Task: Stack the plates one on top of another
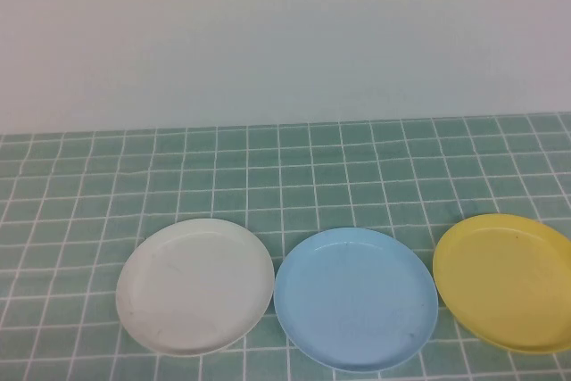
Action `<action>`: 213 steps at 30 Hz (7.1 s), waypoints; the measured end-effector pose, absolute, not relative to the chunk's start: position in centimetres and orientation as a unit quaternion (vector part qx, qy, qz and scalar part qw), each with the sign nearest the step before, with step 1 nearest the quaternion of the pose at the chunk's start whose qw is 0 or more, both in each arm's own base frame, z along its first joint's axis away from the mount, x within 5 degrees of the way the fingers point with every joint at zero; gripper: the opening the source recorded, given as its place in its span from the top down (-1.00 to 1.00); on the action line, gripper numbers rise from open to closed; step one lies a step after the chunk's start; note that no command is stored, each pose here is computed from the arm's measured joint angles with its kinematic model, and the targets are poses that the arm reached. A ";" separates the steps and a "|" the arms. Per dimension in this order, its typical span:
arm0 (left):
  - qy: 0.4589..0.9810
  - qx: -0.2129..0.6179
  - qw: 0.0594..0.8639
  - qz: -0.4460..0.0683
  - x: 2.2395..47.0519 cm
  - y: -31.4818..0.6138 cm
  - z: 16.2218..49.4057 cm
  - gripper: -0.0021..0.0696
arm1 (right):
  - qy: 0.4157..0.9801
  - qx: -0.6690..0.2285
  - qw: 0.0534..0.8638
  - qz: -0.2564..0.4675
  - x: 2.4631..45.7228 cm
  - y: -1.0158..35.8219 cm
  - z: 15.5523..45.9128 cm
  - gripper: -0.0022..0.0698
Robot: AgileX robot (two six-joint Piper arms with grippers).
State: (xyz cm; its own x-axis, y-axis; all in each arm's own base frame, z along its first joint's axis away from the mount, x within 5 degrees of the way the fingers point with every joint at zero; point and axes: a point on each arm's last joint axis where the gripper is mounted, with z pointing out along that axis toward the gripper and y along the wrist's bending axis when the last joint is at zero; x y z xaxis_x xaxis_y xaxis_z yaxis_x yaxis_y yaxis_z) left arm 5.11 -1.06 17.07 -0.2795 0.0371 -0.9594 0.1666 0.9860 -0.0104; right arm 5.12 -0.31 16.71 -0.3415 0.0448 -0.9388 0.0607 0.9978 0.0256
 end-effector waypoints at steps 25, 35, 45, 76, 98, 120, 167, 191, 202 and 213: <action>0.796 0.093 0.594 -0.076 5.0 -1.4 17.1 0.94 | 0.819 0.034 0.573 -0.004 5.1 -0.3 16.7 0.95; 0.795 0.095 0.593 -0.078 5.0 -1.5 17.1 0.94 | 0.819 0.033 0.573 -0.005 5.1 -0.3 16.7 0.95; 0.795 0.070 0.599 -0.062 5.1 -1.2 17.1 0.94 | 0.819 0.020 0.573 -0.021 5.1 -0.4 16.7 0.95; 0.797 0.043 0.601 -0.044 5.2 -0.8 17.1 0.94 | 0.819 0.019 0.573 -0.020 5.1 -0.4 16.7 0.95; 0.793 0.045 0.607 -0.040 5.2 -0.8 17.3 0.94 | 0.819 0.019 0.573 -0.020 5.1 -0.4 16.7 0.95; 0.725 0.013 0.687 -0.058 5.5 -0.7 19.2 0.94 | 0.819 0.019 0.573 -0.020 5.1 -0.4 16.7 0.95; 0.648 -0.093 0.740 -0.151 5.5 -0.2 20.9 0.94 | 0.746 0.062 0.663 0.037 5.6 -0.1 18.7 0.95; 0.595 -0.010 0.796 -0.110 3.0 -0.6 30.6 0.94 | 0.694 0.012 0.720 -0.012 5.3 -0.2 21.9 0.95; 0.614 0.009 0.784 -0.097 3.2 -0.8 30.2 0.94 | 0.689 0.010 0.724 -0.015 5.2 -0.2 22.5 0.95; 0.730 -0.012 0.667 -0.149 7.1 -1.7 28.2 0.94 | 0.712 -0.004 0.701 -0.035 5.0 -0.3 25.1 0.95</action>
